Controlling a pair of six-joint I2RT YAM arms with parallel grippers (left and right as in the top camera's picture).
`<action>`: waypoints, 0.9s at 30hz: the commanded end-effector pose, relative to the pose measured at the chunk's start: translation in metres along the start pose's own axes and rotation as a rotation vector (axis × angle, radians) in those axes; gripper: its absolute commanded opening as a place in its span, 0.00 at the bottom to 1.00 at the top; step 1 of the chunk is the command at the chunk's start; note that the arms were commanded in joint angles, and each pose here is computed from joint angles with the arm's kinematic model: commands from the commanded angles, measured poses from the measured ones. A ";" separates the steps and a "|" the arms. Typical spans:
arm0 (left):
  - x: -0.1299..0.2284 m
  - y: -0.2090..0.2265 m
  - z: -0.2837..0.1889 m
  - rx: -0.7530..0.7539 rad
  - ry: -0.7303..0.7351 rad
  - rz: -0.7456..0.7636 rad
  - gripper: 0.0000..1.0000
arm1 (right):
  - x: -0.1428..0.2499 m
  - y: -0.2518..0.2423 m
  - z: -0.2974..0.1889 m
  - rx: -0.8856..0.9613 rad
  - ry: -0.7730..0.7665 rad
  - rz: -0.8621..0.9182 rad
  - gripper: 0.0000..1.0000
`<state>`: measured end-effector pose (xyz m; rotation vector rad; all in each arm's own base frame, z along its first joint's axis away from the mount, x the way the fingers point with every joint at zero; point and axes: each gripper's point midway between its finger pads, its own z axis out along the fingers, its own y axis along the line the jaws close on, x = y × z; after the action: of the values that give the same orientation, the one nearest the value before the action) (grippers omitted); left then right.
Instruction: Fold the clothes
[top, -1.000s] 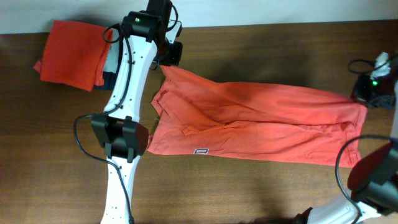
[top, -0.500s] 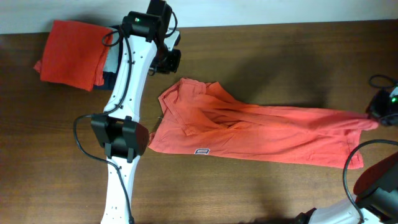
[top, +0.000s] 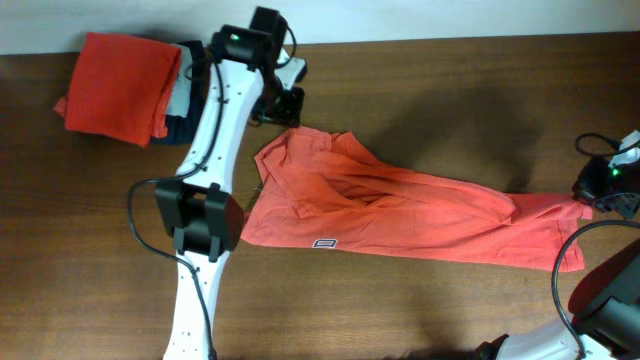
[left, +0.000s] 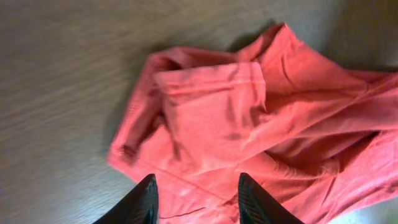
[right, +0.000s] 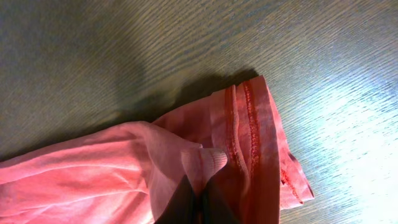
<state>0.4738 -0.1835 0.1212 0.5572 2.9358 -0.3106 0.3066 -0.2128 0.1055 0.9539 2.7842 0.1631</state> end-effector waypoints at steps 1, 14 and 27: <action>0.008 -0.005 0.045 0.033 0.082 0.023 0.43 | 0.000 0.004 -0.005 -0.022 -0.015 -0.010 0.04; 0.001 0.003 0.083 0.033 0.085 0.022 0.44 | -0.002 0.004 -0.005 -0.021 -0.020 -0.010 0.04; 0.002 0.011 0.085 -0.012 0.091 0.023 0.29 | -0.003 0.004 -0.005 -0.021 -0.025 -0.011 0.04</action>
<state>0.4832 -0.1969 0.0404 0.6083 3.0094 -0.2951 0.3086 -0.2126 0.1057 0.9491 2.7758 0.1715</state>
